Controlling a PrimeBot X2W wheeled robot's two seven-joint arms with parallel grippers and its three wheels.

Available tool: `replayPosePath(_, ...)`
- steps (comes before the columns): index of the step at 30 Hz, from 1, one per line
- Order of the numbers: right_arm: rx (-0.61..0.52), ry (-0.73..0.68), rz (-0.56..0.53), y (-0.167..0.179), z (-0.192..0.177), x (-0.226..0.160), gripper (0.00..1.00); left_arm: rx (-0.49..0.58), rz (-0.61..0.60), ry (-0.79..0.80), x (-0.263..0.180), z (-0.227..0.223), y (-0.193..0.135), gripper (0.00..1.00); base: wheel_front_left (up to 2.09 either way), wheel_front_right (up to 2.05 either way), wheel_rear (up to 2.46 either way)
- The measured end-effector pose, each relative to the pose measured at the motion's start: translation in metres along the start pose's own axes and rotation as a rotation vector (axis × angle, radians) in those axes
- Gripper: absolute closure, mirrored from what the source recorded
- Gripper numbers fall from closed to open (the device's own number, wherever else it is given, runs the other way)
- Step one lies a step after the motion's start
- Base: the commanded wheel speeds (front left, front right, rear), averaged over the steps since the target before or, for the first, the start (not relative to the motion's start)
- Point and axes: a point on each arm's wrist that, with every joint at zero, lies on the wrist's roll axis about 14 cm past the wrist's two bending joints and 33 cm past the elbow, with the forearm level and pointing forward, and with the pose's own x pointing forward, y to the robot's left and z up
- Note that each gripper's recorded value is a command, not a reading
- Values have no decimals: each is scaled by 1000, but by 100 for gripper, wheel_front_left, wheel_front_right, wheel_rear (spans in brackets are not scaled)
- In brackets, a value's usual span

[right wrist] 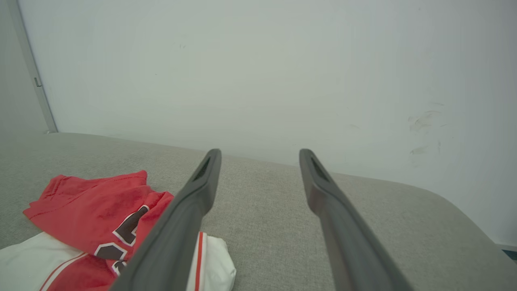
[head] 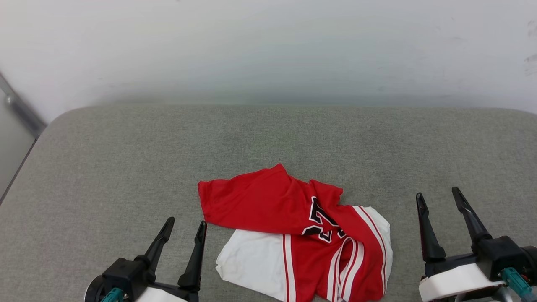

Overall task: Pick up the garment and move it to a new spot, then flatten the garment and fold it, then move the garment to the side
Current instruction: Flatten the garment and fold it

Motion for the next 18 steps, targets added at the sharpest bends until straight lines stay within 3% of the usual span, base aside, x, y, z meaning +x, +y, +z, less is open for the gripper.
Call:
replayPosePath(7, 6, 4, -1, 0, -1, -1, 0, 0, -23, 73, -2, -22, -1, 0, 0, 0, 0)
replayPosePath(10, 3, 10, -10, -3, -3, -2, 0, -37, -54, 221, -5, -49, -11, 0, 0, 0, 0)
replayPosePath(18, -12, 50, -30, -11, -17, -2, 0, 8, -83, 536, 0, -93, -12, 0, 0, 0, 0)
